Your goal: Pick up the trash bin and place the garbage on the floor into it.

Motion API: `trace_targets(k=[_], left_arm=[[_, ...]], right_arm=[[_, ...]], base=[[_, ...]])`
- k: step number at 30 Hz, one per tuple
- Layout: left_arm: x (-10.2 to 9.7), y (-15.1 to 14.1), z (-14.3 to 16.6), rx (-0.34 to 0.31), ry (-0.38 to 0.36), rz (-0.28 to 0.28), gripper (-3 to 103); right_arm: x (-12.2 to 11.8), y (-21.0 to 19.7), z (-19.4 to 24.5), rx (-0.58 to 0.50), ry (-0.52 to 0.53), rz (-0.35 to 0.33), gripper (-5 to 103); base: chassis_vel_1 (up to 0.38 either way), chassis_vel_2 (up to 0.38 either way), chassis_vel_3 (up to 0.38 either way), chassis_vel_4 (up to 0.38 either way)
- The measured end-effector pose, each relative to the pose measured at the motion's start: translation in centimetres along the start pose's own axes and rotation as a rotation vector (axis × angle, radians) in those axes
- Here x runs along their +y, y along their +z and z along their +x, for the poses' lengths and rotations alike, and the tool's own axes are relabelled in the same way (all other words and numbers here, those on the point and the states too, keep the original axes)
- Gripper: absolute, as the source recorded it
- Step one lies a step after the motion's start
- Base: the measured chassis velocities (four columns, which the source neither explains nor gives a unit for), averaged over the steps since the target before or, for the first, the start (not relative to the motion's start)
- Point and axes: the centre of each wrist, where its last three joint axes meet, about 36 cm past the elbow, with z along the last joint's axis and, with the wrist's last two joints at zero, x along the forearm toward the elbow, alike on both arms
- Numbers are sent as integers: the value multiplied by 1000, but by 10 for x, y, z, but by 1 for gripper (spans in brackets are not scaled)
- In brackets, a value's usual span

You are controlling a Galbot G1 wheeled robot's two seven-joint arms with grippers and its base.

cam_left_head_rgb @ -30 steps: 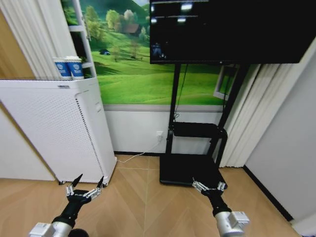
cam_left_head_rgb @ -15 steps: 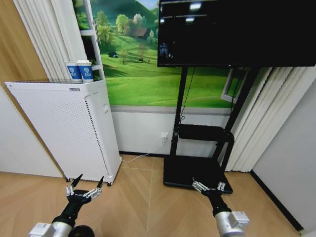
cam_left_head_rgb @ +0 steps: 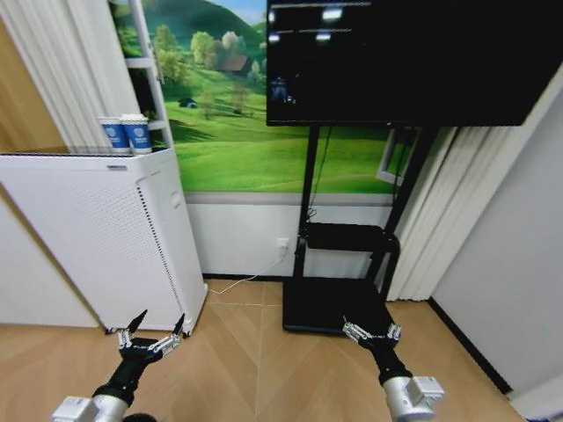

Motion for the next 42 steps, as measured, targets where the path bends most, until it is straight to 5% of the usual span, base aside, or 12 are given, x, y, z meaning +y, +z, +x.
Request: trace_targets(k=[42], left_arm=[[0, 0, 0, 0, 0, 0, 100]], right_arm=[[0, 0, 0, 0, 0, 0, 100]], base=[[29, -55, -53, 29]])
